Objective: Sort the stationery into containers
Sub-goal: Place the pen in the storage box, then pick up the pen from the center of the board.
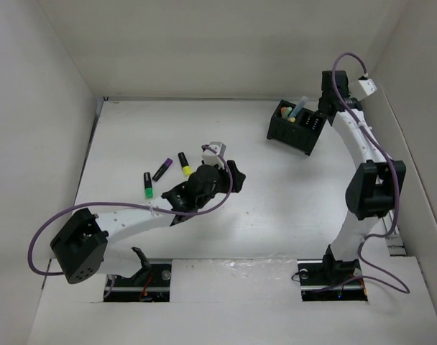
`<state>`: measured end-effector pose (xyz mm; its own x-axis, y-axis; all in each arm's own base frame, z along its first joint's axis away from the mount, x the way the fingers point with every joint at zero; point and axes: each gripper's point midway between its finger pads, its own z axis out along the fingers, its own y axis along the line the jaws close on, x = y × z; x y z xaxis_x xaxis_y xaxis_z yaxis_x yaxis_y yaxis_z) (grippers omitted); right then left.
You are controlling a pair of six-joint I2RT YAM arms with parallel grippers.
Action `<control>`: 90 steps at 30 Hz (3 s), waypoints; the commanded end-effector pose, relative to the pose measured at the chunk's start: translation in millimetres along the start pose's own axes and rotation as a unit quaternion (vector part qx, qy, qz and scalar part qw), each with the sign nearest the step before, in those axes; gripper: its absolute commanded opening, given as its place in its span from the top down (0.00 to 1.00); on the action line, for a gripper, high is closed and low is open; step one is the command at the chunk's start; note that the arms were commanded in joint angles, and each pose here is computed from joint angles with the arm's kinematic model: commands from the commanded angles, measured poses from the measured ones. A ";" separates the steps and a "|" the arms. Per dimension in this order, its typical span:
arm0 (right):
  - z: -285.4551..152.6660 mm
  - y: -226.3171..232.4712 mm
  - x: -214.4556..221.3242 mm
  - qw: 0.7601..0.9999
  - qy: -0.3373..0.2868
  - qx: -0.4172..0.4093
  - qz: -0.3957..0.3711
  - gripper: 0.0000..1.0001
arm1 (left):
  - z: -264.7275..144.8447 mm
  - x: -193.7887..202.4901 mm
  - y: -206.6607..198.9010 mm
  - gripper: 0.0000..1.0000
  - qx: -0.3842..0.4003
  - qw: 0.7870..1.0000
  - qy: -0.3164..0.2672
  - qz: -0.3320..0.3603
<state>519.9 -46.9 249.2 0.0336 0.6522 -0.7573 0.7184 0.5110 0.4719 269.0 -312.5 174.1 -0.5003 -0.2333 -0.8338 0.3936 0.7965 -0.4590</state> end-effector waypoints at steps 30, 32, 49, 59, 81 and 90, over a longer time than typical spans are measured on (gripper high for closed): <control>-62.9 10.1 25.8 0.999 -0.011 -0.030 -0.025 0.65 | -13.7 -50.3 164.2 0.48 -0.281 0.957 -0.050 -0.056; -83.7 16.3 53.0 0.995 0.034 -0.087 -0.021 0.78 | -16.7 -51.7 182.4 0.51 -0.308 0.947 -0.054 -0.071; -212.1 16.9 137.5 0.933 0.194 -0.298 -0.059 0.65 | 26.7 -15.8 239.3 0.50 -0.411 0.910 0.020 -0.054; -225.1 9.1 152.7 0.923 0.216 -0.312 -0.060 0.59 | 44.0 0.3 262.7 0.49 -0.454 0.889 0.051 -0.030; -245.0 17.1 196.1 0.872 0.317 -0.360 -0.103 0.26 | 52.1 -9.8 146.5 1.00 -0.139 0.987 0.060 -0.051; -253.7 23.0 243.8 0.831 0.386 -0.381 -0.123 0.23 | 38.0 -17.7 64.6 1.00 0.093 0.993 0.059 -0.035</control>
<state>360.5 239.7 157.9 -0.7222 0.5048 -0.4729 0.0958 0.7501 0.6544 347.3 -253.3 124.0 -0.6294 -0.2526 -0.7349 0.3070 0.7880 -0.5337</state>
